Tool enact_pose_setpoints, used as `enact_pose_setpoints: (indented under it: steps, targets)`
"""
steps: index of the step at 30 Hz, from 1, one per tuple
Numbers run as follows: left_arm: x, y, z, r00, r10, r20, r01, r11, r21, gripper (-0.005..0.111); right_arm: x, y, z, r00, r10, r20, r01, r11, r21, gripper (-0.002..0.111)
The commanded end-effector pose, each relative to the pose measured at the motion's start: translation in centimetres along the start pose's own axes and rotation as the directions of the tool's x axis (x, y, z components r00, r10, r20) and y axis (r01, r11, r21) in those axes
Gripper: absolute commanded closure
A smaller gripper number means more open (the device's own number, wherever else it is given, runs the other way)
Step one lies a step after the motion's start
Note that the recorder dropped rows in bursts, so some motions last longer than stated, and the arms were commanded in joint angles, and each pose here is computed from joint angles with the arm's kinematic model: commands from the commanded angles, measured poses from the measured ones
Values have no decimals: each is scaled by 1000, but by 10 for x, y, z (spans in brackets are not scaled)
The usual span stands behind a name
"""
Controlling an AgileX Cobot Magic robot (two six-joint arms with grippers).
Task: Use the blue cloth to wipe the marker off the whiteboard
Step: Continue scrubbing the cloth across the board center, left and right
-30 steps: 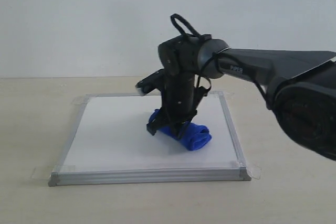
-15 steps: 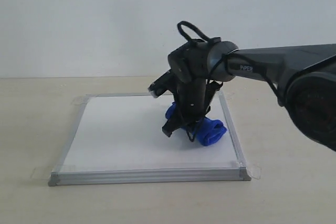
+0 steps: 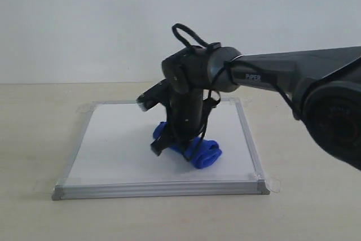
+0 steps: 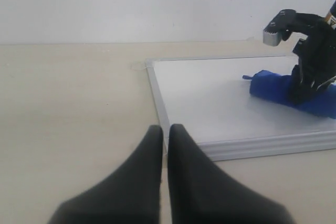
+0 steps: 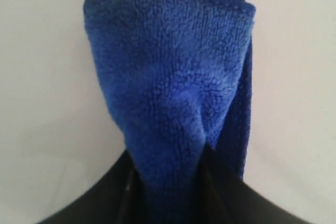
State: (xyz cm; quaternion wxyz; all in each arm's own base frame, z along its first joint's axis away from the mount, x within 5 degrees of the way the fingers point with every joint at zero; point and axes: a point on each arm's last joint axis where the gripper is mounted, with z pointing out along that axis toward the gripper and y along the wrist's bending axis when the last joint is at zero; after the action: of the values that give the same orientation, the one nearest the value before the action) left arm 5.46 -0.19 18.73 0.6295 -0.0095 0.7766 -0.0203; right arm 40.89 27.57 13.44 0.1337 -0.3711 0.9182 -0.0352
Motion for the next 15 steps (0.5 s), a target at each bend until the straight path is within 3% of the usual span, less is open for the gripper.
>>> enact_pose_setpoints:
  steps: [1, 4, 7, 11, 15]
  targets:
    - [0, 0, 0, 1000, -3, 8, 3, 1000, 5, 103, 26, -73, 15, 971, 231, -65, -212, 952, 219, 108]
    - [0, 0, 0, 1000, -3, 8, 3, 1000, 5, 103, 31, -84, 12, 966, 242, -95, -205, 934, 292, 108]
    - [0, 0, 0, 1000, -3, 8, 3, 1000, 5, 103, 28, -72, 13, 969, 231, -92, -203, 949, 242, 108]
    - [0, 0, 0, 1000, -3, 8, 3, 1000, 5, 103, 14, -30, 12, 992, 107, -69, -102, 992, 73, 108]
    - [0, 0, 0, 1000, -3, 8, 3, 1000, 5, 103, 2, 20, 7, 999, -43, -20, 42, 999, -26, 108]
